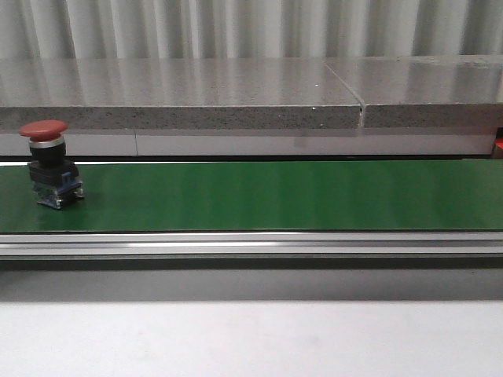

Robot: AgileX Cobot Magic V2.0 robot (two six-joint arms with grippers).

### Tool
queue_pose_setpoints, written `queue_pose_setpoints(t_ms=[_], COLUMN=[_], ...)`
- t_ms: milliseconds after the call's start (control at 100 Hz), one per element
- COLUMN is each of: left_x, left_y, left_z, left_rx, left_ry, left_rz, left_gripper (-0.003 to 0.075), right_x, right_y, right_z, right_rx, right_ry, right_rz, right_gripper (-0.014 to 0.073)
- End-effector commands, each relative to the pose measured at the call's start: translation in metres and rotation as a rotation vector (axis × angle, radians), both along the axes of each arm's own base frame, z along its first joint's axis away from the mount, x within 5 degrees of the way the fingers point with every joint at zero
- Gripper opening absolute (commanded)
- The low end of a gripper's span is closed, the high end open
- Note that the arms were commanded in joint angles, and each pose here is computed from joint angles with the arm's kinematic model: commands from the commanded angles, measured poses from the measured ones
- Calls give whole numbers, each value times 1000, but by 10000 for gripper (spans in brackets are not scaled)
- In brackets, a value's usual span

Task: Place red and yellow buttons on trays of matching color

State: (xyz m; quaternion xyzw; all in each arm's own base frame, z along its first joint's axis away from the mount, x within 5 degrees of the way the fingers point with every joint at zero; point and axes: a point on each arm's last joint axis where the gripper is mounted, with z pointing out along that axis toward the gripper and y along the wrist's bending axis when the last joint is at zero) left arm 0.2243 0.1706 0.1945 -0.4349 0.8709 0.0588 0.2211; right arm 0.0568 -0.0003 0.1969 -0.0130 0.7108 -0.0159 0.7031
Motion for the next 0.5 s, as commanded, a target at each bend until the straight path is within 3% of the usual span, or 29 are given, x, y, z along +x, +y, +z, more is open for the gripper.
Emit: queue_pose_setpoints(t_ms=[0, 410, 490], left_x=[12, 26, 26], left_y=[4, 11, 11], left_z=[16, -5, -5], left_rx=[58, 11, 8], left_ry=[-79, -43, -47], left_rz=[-19, -13, -10], left_gripper=[658, 657, 622], right_x=[-2, -2, -2], right_y=[0, 0, 0], right_z=[10, 10, 10], right_rx=[-10, -10, -10], right_ry=[-100, -100, -100], right_rz=[-1, -1, -1], right_gripper=[-68, -68, -68])
